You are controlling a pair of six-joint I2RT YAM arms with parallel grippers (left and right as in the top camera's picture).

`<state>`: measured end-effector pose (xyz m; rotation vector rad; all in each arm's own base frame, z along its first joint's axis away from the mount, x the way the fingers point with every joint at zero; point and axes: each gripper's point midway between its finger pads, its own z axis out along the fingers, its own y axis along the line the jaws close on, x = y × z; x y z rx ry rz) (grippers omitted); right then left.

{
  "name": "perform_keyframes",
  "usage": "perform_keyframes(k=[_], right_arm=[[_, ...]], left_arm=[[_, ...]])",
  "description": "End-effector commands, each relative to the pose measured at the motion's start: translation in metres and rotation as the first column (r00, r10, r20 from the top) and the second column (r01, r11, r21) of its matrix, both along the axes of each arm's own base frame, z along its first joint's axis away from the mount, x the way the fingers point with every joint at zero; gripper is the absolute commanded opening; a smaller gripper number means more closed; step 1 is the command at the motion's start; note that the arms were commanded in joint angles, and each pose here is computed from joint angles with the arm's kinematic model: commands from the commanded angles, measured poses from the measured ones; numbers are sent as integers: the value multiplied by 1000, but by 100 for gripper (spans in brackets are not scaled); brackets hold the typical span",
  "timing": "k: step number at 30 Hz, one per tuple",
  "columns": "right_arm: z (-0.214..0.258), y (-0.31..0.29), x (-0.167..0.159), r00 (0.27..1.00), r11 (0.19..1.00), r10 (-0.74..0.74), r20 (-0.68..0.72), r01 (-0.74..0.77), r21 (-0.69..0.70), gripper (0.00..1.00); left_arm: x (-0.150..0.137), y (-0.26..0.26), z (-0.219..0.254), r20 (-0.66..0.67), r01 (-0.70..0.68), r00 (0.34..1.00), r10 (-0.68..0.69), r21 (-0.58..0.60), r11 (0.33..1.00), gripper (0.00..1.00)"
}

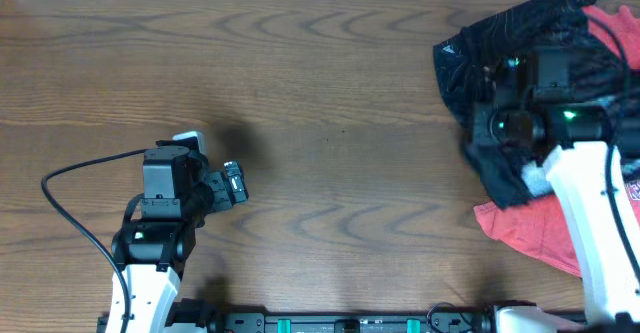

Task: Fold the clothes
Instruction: 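Reach the right gripper to the black jersey pile and grasp it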

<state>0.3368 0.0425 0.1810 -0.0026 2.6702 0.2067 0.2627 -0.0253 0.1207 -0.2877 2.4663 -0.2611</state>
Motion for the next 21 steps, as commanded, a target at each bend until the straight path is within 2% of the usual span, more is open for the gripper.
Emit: perform_keyframes(k=[1,6,10,14,16,18,19,21], right_arm=[[-11,50,-22,979,978,192,-62,-185,94,1],[-44,105,-57,917,927,370,-146,-355,122,1],[-60,158,-65,856,857,508,-94,-492,153,1],[-57,227,-50,799,779,594,89,-600,183,1],[-42,270,-39,743,716,622,245,-667,204,2],[-29,294,-29,704,690,616,352,-699,189,14],[-24,299,-23,698,698,601,390,-696,170,40],[-22,293,-10,737,760,542,404,-635,139,62]], left_arm=[[4,1,7,18,-7,1000,7,-1,1000,98],[4,2,7,18,-9,1000,9,2,1000,98],[5,2,8,22,-9,1000,9,2,1000,98],[8,2,10,38,-9,999,9,1,1000,98],[9,2,11,43,-9,999,9,1,1000,98],[9,2,11,44,-9,999,9,0,1000,98],[9,2,11,43,-9,999,9,0,1000,98],[8,2,11,41,-9,999,9,0,1000,98]])
